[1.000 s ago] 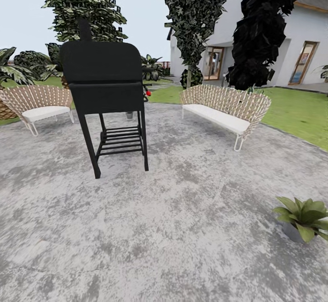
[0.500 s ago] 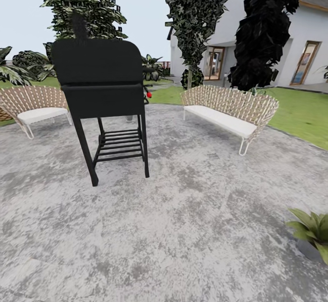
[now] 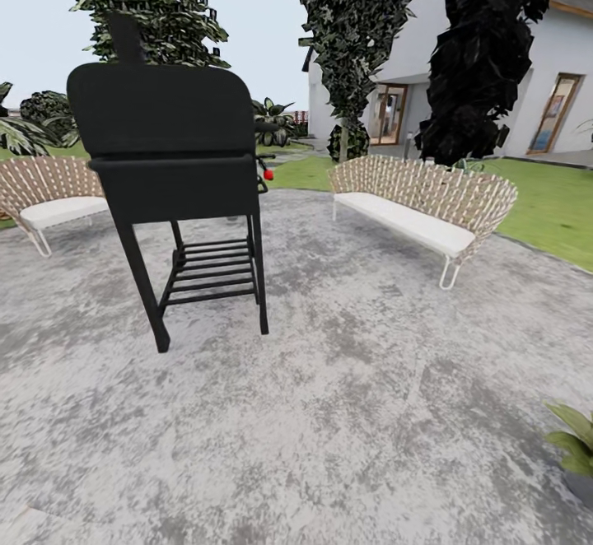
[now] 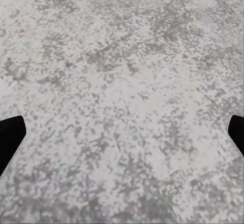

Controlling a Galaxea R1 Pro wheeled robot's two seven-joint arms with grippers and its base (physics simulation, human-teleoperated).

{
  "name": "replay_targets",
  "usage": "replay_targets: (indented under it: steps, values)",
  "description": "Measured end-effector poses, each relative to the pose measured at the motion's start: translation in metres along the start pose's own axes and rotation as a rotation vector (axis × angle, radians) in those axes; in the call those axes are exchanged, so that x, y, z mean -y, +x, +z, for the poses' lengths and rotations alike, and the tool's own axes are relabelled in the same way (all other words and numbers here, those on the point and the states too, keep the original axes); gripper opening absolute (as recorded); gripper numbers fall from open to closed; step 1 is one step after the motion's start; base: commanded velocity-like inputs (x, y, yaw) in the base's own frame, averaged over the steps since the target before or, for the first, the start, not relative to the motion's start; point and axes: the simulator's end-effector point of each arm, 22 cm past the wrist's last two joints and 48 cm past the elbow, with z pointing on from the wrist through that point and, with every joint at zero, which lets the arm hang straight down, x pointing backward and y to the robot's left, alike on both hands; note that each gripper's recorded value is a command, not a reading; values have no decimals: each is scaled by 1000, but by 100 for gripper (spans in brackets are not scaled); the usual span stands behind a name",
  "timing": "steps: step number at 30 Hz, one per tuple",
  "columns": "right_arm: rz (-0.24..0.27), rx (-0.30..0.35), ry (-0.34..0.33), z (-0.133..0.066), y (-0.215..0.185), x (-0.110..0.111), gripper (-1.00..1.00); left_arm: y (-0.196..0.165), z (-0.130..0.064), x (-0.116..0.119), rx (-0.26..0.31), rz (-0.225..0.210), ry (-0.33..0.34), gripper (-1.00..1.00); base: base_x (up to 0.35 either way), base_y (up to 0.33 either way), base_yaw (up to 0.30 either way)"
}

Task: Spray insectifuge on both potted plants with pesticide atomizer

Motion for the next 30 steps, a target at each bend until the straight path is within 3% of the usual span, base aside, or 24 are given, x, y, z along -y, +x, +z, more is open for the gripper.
replay_targets:
  steps: [12,30]
  values:
    - [-4,-4,-7,0,2,-3,100,1,-1,-3,1,1,-4,100,337,-22,0]
    - [-6,-6,-9,-1,3,-3,100,1,-1,-3,0,1,-4,100,289,-159,0]
